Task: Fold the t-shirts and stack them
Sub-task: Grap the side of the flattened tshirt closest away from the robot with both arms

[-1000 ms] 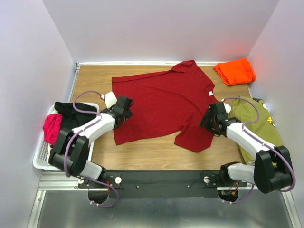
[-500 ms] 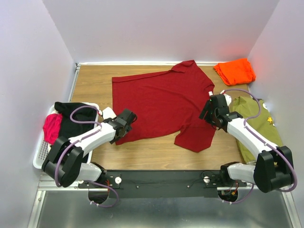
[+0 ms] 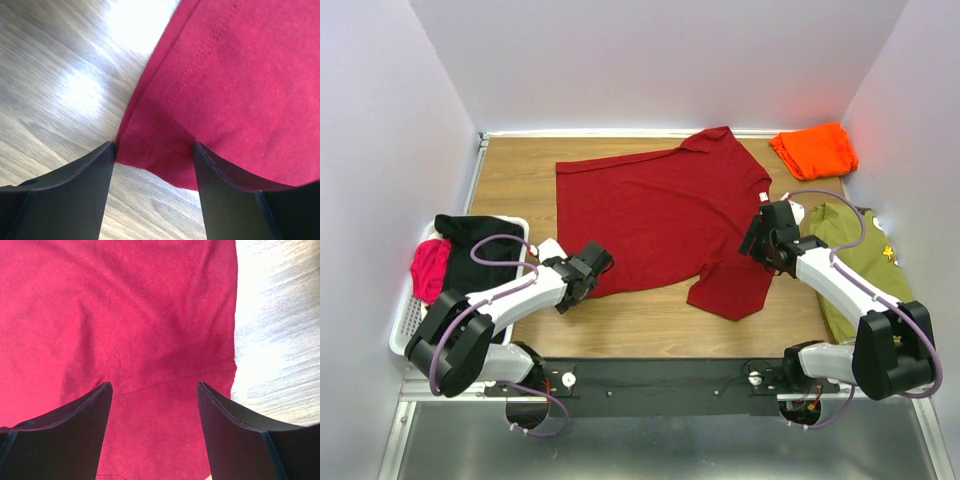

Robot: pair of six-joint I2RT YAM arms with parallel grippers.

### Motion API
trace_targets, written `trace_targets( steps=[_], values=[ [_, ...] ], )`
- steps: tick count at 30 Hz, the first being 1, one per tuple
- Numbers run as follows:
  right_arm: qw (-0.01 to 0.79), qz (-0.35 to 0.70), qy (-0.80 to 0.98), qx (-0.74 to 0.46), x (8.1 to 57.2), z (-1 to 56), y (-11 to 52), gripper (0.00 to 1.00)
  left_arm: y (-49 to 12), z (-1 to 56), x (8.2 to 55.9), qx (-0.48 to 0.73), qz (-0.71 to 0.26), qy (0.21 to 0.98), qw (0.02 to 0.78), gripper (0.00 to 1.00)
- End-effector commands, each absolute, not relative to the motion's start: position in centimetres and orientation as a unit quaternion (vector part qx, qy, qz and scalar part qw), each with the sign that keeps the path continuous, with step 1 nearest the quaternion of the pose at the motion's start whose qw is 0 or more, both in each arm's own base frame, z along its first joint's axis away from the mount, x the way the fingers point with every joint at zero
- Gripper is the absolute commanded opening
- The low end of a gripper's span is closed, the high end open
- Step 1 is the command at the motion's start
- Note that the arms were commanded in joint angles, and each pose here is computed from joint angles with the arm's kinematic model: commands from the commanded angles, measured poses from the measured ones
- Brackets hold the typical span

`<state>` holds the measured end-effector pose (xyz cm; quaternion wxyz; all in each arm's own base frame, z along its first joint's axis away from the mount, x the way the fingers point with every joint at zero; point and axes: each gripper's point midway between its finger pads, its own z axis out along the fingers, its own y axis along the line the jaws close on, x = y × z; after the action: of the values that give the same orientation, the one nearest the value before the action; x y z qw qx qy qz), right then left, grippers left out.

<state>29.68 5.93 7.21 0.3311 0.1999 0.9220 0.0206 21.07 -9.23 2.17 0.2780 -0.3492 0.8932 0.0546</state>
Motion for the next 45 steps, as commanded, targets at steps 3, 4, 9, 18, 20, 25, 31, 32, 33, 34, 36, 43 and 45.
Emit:
trace_targets(
  steps=[3,4,9,18,20,25,31,32,33,34,36,43,45],
  values=[
    [0.330,-0.001,0.923,0.198,29.6,6.5,5.4,0.77,-10.6,2.2,20.1,-0.353,0.035,0.896,0.267,0.70],
    [0.329,-0.001,0.923,0.199,29.7,6.5,5.4,0.77,-10.7,2.2,20.0,-0.352,0.032,0.897,0.266,0.70],
    [0.323,-0.002,0.926,0.197,29.7,6.1,5.4,0.77,-10.7,3.0,19.9,-0.358,0.031,0.893,0.271,0.68],
    [0.315,-0.009,0.930,0.191,29.8,5.6,5.4,0.77,-10.1,2.8,19.9,-0.359,0.101,0.886,0.276,0.68],
    [0.313,-0.014,0.931,0.189,29.7,5.3,5.3,0.77,-10.1,2.6,19.9,-0.360,0.111,0.885,0.274,0.68],
    [0.308,-0.018,0.933,0.185,29.7,4.9,5.2,0.77,-9.6,2.7,19.8,-0.376,0.122,0.875,0.280,0.68],
    [0.301,-0.020,0.935,0.186,29.6,4.4,5.2,0.77,-9.4,4.1,20.2,-0.393,0.095,0.863,0.302,0.68],
    [0.300,-0.018,0.936,0.184,29.6,4.4,5.3,0.77,-9.2,4.3,20.3,-0.398,0.094,0.859,0.308,0.68],
    [0.300,-0.016,0.936,0.183,29.6,4.3,5.4,0.77,-9.1,4.8,20.4,-0.401,0.087,0.856,0.314,0.68],
    [0.300,-0.016,0.936,0.184,29.6,4.3,5.4,0.77,-9.1,5.0,20.4,-0.401,0.086,0.855,0.317,0.68],
    [0.299,-0.011,0.937,0.181,29.6,4.3,5.6,0.77,-9.1,5.5,20.9,-0.402,0.082,0.851,0.328,0.68],
    [0.305,-0.005,0.935,0.181,29.6,4.7,5.7,0.77,-8.8,5.9,21.4,-0.389,0.096,0.854,0.331,0.68],
    [0.307,-0.006,0.934,0.181,29.5,4.7,5.6,0.77,-8.5,5.4,20.9,-0.388,0.099,0.858,0.322,0.68]
  ],
)
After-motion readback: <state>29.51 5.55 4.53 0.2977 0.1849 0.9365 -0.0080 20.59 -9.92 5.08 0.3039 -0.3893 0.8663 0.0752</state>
